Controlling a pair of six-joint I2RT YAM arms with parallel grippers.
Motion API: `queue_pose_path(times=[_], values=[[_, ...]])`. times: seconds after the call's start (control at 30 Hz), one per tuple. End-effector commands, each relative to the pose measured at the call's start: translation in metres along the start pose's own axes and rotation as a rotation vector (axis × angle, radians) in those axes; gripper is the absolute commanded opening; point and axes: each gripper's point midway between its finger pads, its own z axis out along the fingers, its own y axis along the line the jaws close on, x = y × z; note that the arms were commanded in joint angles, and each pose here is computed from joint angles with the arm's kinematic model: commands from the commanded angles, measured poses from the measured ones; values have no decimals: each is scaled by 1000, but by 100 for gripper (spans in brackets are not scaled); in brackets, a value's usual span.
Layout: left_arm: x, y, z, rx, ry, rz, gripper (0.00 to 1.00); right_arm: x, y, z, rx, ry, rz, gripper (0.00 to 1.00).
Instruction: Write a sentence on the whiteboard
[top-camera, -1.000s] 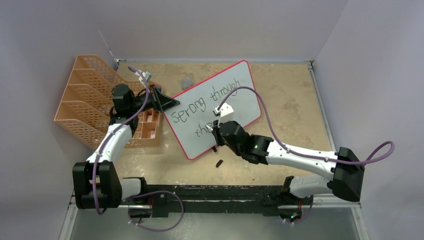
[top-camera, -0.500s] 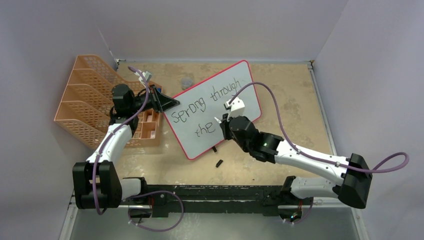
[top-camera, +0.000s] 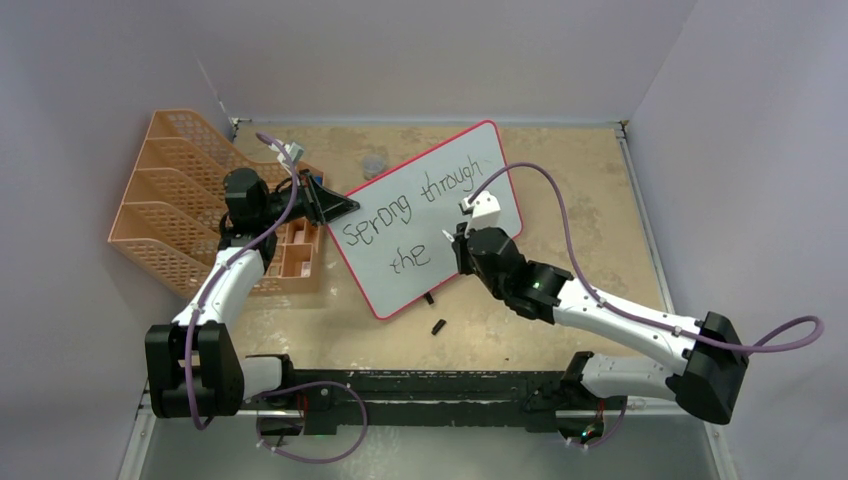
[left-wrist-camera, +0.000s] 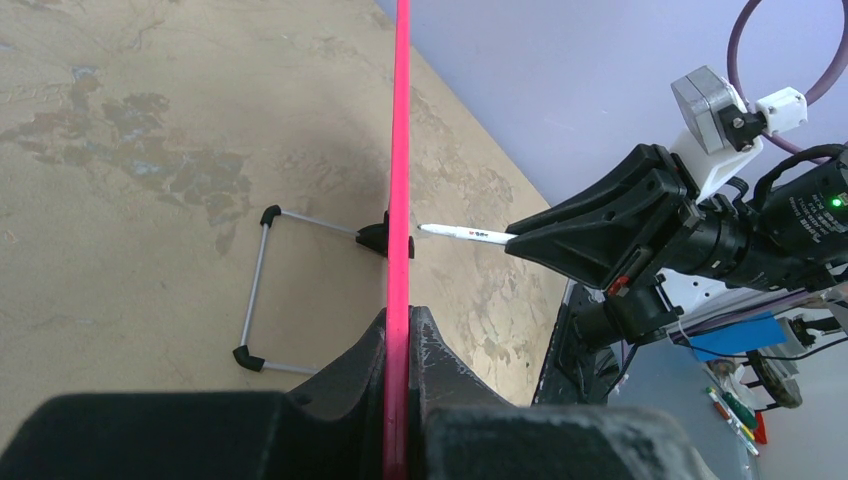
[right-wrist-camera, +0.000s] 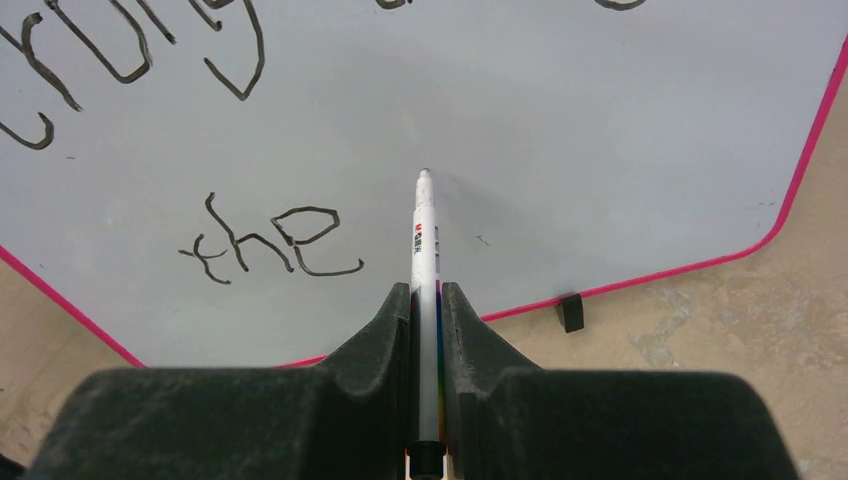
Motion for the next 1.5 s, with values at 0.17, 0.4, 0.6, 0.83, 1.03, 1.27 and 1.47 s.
queue_pose_path(times=[0.17,0.4,0.6,0.83,1.03,1.27,1.47], values=[[6,-12,5,61,41,36,0,-9,-4,-3,-9,-31,2,0],[6,-12,4,63,41,39,0,-13,-3,-3,-15,-50,9,0],[5,-12,4,61,40,38,0,-13,-4,-4,-13,-53,9,0],[6,-12,4,60,41,37,0,-12,-6,-3,-10,-53,8,0],[5,-12,4,61,40,39,0,-12,-7,-3,-6,-52,4,0],[6,-12,4,59,40,37,0,-13,-5,-3,-17,-55,2,0],[6,-11,5,60,41,36,0,-15,-5,-3,-22,-59,-1,0]])
